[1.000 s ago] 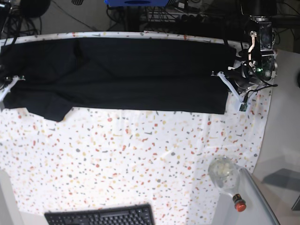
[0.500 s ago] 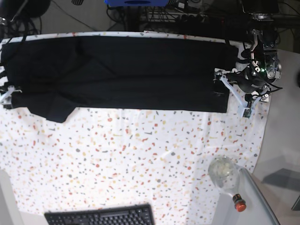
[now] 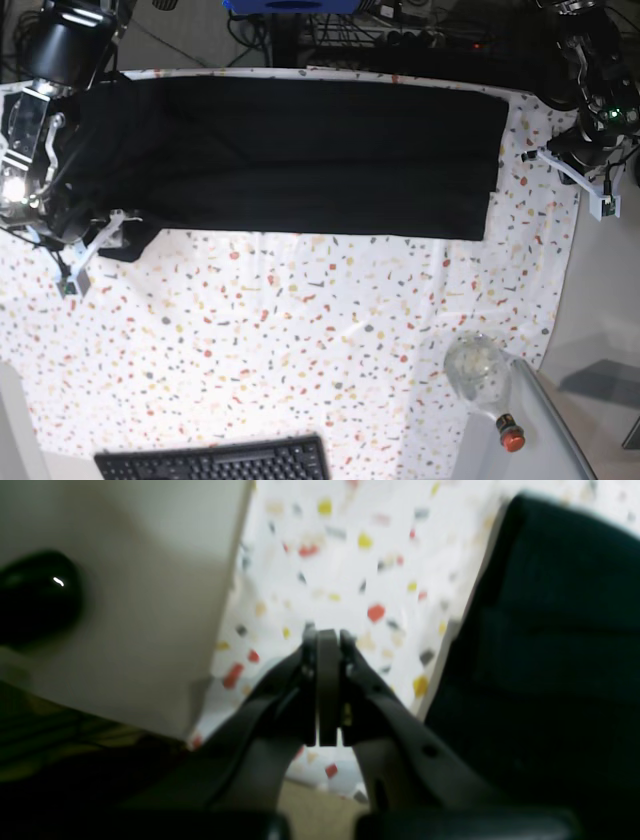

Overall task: Layout the t-shirt on the table in an organized manner, then fold the t-shirt properly
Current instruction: 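Lower the folded hem onto the shirt and release both grippers, then press and tuck the folded shirt end with the right gripper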

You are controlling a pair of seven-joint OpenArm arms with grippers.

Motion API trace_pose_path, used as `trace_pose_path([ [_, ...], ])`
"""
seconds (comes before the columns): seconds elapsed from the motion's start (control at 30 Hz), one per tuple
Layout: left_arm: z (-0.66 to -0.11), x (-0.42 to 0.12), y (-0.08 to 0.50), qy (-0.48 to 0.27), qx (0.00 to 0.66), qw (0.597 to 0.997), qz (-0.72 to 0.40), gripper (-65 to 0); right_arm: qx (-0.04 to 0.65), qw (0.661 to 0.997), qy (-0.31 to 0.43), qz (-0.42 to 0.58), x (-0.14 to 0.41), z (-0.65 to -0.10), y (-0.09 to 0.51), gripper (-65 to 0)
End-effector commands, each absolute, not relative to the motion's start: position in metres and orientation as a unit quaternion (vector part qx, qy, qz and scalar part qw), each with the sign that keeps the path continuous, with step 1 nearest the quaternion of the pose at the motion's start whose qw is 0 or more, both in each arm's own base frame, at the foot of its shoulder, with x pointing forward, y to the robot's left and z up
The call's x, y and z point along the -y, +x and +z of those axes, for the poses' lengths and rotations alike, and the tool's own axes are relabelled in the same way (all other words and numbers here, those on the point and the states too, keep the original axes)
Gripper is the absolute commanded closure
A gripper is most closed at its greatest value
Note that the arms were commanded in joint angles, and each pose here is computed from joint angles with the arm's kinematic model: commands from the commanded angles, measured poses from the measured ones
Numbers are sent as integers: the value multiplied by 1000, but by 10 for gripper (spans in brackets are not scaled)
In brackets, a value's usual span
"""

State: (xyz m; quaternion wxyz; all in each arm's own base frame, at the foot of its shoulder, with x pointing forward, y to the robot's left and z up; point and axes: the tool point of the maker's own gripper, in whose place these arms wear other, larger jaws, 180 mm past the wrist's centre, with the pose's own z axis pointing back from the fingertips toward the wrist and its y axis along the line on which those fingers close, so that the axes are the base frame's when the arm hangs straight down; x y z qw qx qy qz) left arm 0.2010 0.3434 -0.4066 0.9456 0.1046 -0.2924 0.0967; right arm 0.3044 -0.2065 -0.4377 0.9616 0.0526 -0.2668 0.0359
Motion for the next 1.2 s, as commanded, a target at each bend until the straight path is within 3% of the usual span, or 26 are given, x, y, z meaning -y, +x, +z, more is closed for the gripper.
trace_pose_path([
  [0.0,-395,-357,204,121,309,938,103,0,307,950,53,33,209,-421,325,-327],
  [0.2,-402,-373,190,129,296,937,131,0,321,946,40,-24,221,-423,332,-332],
  [0.87,-403,-373,190,129,293,939,129,0,302,949,60,-71,220,-460,338,-317],
  [0.93,-403,-372,190,128,293,938,130,0,303,948,63,-71,217,-459,338,-237],
  [1.03,-403,-372,191,127,295,938,130,0,303,948,65,-71,216,-459,338,0],
  [1.17,-404,-372,191,127,293,939,129,0,297,950,62,-71,218,-458,333,0],
])
